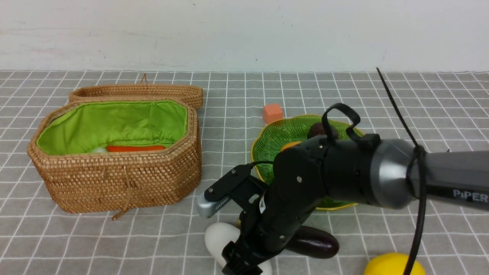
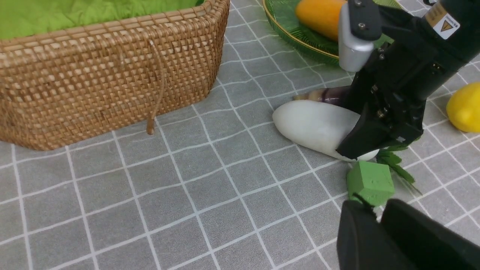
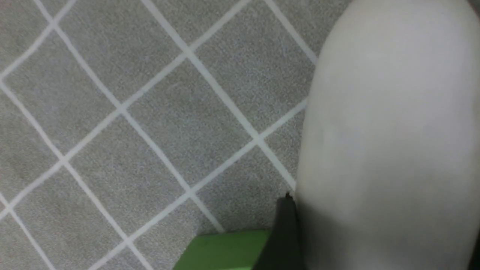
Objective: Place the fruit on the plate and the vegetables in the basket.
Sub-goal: Take a daikon with your right arm and place it on the basket on the left.
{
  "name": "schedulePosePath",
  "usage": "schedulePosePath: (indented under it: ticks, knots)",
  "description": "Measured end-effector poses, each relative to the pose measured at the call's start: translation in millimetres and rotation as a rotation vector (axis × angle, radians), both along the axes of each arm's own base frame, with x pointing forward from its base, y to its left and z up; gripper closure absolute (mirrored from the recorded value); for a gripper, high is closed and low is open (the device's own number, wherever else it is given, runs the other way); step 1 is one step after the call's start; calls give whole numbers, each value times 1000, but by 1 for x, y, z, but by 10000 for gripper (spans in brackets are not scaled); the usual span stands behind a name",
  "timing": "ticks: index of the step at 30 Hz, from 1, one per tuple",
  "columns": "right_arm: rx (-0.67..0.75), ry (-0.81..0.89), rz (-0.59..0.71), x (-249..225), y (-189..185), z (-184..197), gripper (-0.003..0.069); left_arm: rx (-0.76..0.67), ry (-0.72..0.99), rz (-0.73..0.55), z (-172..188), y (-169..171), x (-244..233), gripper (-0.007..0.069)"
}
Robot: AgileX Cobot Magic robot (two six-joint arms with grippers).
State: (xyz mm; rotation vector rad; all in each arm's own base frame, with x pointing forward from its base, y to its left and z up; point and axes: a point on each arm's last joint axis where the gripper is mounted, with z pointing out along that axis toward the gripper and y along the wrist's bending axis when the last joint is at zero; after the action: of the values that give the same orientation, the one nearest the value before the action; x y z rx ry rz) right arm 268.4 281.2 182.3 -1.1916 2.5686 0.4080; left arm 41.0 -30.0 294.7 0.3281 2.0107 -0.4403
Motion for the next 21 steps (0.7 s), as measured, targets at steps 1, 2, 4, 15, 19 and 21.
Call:
schedulePosePath:
  ticks: [1, 2, 4, 15, 19, 21]
  knots:
    - [0, 0, 0, 0, 0, 0, 141, 0, 0, 0, 0, 0, 0, 537]
    - [0, -2, 0, 0, 0, 0, 145, 0, 0, 0, 0, 0, 0, 536]
    - [-3, -4, 3, 0, 0, 0, 144, 0, 0, 0, 0, 0, 0, 533]
    - [5, -69, 46, 3, -1, 36, 144, 2, -14, 2, -1, 1, -3, 531]
    - [59, -123, 59, 5, 3, 80, 144, 22, -96, 29, 0, 9, -15, 529]
    - [99, -161, 68, 7, 6, 108, 144, 44, -143, 85, -2, 14, -20, 528]
